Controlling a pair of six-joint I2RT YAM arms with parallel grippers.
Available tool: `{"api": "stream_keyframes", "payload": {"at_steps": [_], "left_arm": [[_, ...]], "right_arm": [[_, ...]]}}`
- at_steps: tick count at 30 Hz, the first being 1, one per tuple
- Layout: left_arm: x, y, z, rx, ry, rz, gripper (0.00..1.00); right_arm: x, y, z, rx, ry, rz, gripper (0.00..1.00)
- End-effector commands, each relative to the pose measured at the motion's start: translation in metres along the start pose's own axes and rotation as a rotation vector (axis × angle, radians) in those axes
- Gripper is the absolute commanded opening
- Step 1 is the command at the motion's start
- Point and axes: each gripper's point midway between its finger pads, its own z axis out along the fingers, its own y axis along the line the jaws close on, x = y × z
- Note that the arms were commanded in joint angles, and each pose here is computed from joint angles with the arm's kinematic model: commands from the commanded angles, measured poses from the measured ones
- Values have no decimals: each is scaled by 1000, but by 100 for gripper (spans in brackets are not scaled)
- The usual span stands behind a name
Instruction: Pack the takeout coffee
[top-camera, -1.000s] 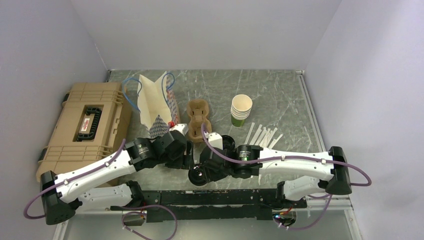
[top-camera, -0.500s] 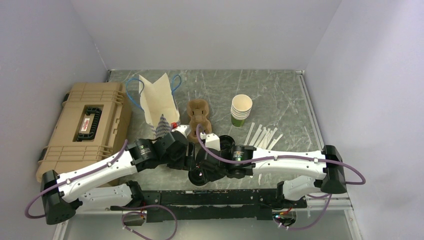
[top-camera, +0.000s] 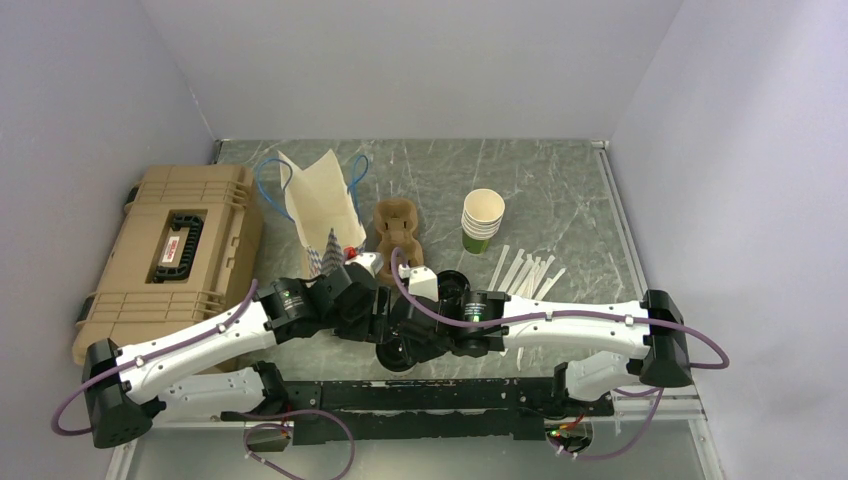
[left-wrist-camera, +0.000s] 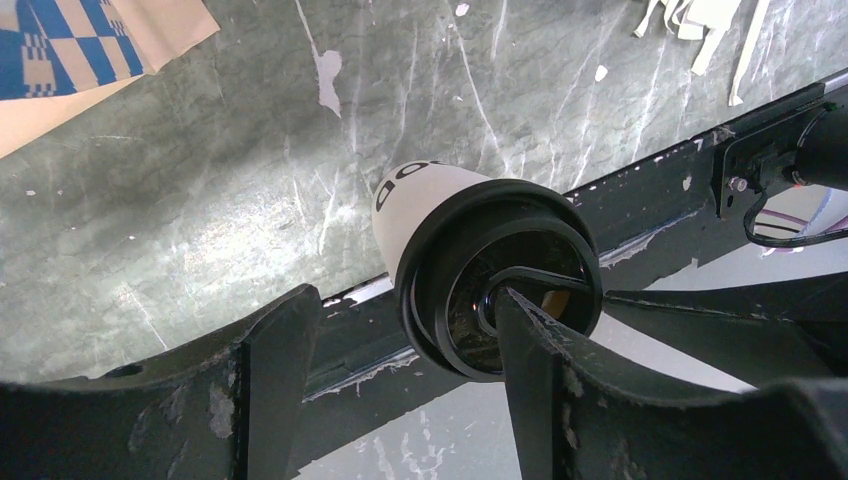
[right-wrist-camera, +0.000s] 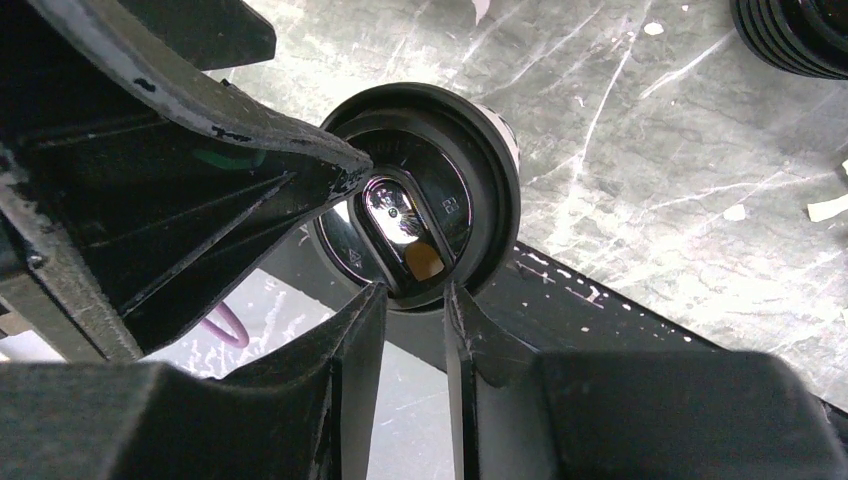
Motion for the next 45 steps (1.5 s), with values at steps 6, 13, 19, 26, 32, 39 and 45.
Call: {"api": "stream_keyframes", "payload": {"at_steps": [6, 13, 19, 26, 32, 39, 45], "left_arm": [[7, 1, -3, 14, 30, -11, 70], [9, 2, -4, 11, 30, -16, 70], [10, 4, -6, 7, 30, -20, 70], [9, 5, -8, 8, 23, -24, 70], [9, 2, -11, 31, 19, -28, 69], [11, -3, -12, 72, 14, -37, 69], [19, 4, -1, 47, 33, -58, 69]], "right_arm": [[-4, -13, 10, 58, -21, 22, 30], [-2, -17, 18, 55, -5, 23, 27], [-6, -22, 21, 66, -4, 22, 23], [-21, -29, 16, 86, -27, 5, 15], [-46, -25, 7, 128, -52, -110, 9], [-59, -20, 1, 160, -33, -242, 6], [-55, -19, 6, 149, -15, -274, 5]]}}
